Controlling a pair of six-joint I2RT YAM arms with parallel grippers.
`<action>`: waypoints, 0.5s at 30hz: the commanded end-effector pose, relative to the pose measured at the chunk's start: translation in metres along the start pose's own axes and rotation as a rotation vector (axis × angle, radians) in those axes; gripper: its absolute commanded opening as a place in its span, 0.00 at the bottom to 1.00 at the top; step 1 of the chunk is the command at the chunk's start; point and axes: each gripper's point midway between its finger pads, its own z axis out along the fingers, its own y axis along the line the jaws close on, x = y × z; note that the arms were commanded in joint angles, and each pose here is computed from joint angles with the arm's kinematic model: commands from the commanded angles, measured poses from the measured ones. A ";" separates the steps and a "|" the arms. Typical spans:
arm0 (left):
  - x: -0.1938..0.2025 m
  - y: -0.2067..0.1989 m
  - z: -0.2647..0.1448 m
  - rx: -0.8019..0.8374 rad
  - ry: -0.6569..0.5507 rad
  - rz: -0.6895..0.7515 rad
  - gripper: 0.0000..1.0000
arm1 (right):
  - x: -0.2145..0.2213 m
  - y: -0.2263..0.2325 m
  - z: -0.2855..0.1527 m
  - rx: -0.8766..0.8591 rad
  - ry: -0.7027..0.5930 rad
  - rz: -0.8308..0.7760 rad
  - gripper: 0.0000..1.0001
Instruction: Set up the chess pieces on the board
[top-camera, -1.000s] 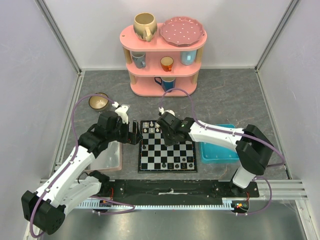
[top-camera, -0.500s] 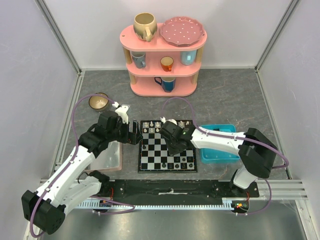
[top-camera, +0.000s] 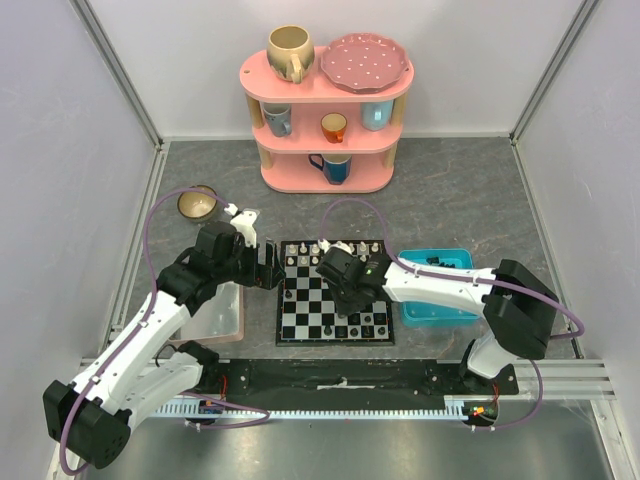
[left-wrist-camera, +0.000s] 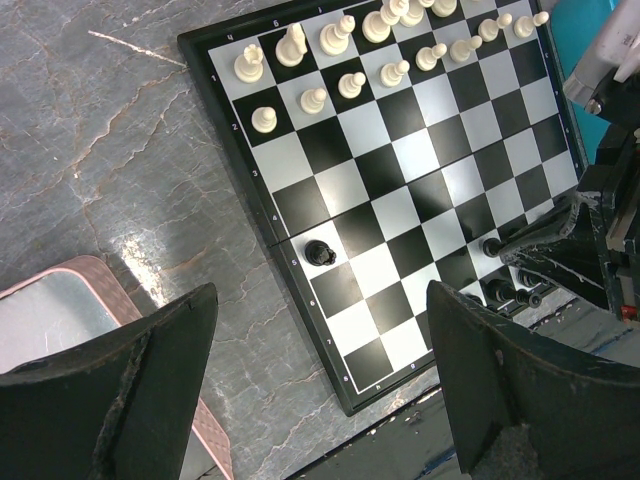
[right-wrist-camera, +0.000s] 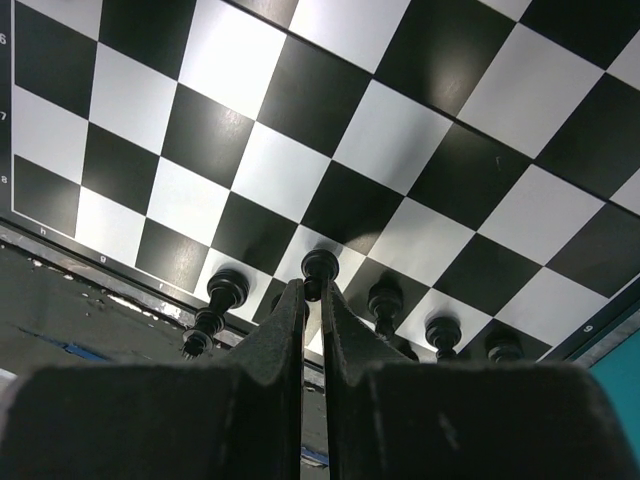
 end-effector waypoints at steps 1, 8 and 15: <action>-0.007 -0.006 0.000 0.036 -0.025 0.040 0.91 | 0.003 0.004 -0.009 -0.020 -0.004 0.001 0.13; -0.007 -0.007 0.000 0.037 -0.026 0.040 0.91 | 0.006 0.008 -0.008 -0.025 0.004 -0.010 0.13; -0.006 -0.007 0.000 0.037 -0.023 0.039 0.91 | 0.008 0.008 -0.006 -0.018 0.014 -0.016 0.13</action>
